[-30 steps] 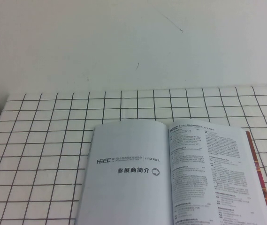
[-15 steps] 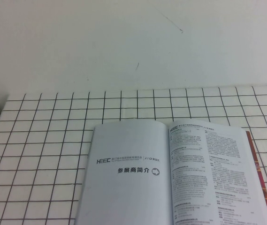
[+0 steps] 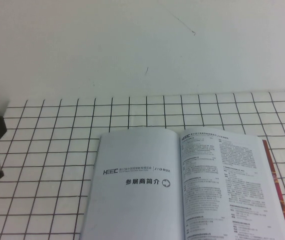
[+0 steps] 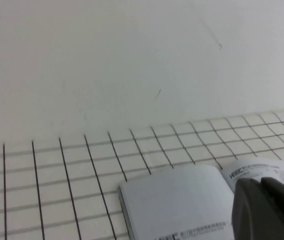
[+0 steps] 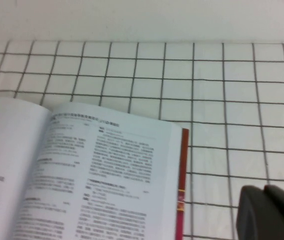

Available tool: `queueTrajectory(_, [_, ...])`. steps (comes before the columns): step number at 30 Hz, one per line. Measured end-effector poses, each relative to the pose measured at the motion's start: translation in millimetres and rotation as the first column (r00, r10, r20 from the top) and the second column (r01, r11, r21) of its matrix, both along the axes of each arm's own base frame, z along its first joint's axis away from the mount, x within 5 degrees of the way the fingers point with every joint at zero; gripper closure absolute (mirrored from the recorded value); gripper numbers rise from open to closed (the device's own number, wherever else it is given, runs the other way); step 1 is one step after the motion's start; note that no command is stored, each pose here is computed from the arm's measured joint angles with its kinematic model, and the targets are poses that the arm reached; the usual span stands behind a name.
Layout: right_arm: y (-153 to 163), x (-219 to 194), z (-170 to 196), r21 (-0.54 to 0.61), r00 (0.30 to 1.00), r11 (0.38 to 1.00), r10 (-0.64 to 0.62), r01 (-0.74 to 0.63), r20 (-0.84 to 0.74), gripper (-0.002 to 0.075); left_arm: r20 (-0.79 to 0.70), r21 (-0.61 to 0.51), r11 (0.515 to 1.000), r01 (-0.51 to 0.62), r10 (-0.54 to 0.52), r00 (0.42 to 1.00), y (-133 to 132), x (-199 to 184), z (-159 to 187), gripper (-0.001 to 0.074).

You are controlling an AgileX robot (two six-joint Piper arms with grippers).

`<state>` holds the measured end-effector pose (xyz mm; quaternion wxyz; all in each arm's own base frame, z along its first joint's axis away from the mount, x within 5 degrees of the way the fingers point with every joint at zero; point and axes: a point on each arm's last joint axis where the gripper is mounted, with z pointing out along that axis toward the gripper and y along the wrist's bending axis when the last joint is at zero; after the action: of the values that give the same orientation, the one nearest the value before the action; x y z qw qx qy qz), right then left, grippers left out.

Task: Close book
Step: 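Close the open booklet and leave it lying on the table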

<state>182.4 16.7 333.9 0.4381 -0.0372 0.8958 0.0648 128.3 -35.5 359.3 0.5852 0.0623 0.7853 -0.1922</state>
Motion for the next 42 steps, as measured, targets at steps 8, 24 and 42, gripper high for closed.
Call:
queueTrajectory(8, [18,21,-17,0.070,0.980,0.981,0.187,-0.182,-0.064,0.0729,-0.466,-0.034,0.999,-0.031,0.011,0.885,-2,50,-57,0.0738])
queueTrajectory(24, [135,77,-46,0.113,0.596,0.640,0.755,-0.760,-0.273,0.0729,-0.677,-0.213,0.977,-0.001,-0.147,0.721,1,106,-102,0.0738])
queueTrajectory(42, [174,131,-175,0.029,0.558,0.693,0.603,-0.720,-0.570,0.0729,-0.669,-0.282,0.959,0.008,-0.203,0.715,27,133,-133,0.0738])
